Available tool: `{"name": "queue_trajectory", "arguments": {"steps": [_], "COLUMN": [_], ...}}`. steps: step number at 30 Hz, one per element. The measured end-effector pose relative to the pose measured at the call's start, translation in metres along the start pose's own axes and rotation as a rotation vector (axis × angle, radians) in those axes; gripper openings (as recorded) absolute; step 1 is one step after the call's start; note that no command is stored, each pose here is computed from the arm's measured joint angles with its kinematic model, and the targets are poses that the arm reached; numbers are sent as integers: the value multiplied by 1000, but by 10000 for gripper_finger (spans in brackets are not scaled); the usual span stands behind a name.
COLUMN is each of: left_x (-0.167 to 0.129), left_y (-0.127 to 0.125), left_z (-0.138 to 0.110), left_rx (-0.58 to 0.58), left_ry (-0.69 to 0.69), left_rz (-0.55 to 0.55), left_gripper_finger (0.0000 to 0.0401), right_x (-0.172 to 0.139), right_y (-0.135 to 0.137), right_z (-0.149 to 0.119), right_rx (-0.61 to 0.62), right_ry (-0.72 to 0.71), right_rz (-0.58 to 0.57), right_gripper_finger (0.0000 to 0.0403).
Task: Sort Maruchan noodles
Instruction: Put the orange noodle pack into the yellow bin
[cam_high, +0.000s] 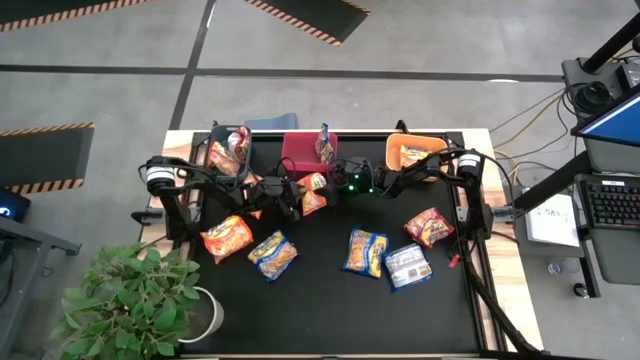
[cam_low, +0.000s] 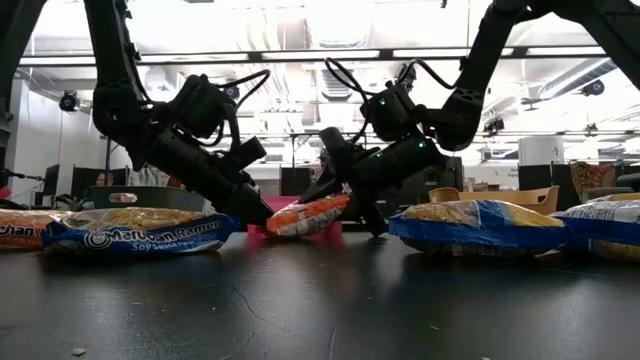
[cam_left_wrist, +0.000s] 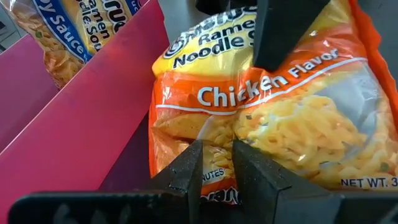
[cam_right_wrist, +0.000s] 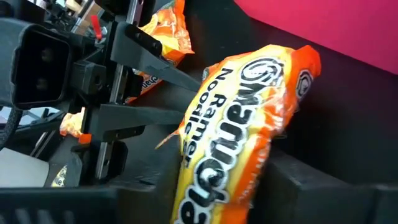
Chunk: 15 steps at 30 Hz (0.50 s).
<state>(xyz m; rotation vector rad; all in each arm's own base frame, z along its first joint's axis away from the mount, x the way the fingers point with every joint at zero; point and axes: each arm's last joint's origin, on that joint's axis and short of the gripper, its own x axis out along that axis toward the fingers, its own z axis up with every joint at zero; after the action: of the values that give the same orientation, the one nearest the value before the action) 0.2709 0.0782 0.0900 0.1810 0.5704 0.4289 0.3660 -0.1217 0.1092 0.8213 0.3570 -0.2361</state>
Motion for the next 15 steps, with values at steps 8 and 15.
{"name": "queue_trajectory", "arguments": {"steps": [8, 15], "left_x": [-13, -41], "left_y": [0, 8], "left_z": [5, 10], "left_rx": [-2, -25], "left_ry": [-37, -144], "left_rz": [-19, -1], "left_gripper_finger": [74, 74], "right_x": [-6, -13], "right_y": [7, 15], "right_z": [4, 10], "right_rx": [-5, -15], "right_ry": [17, 24], "right_rz": [3, 27], "right_gripper_finger": [67, 48]}}
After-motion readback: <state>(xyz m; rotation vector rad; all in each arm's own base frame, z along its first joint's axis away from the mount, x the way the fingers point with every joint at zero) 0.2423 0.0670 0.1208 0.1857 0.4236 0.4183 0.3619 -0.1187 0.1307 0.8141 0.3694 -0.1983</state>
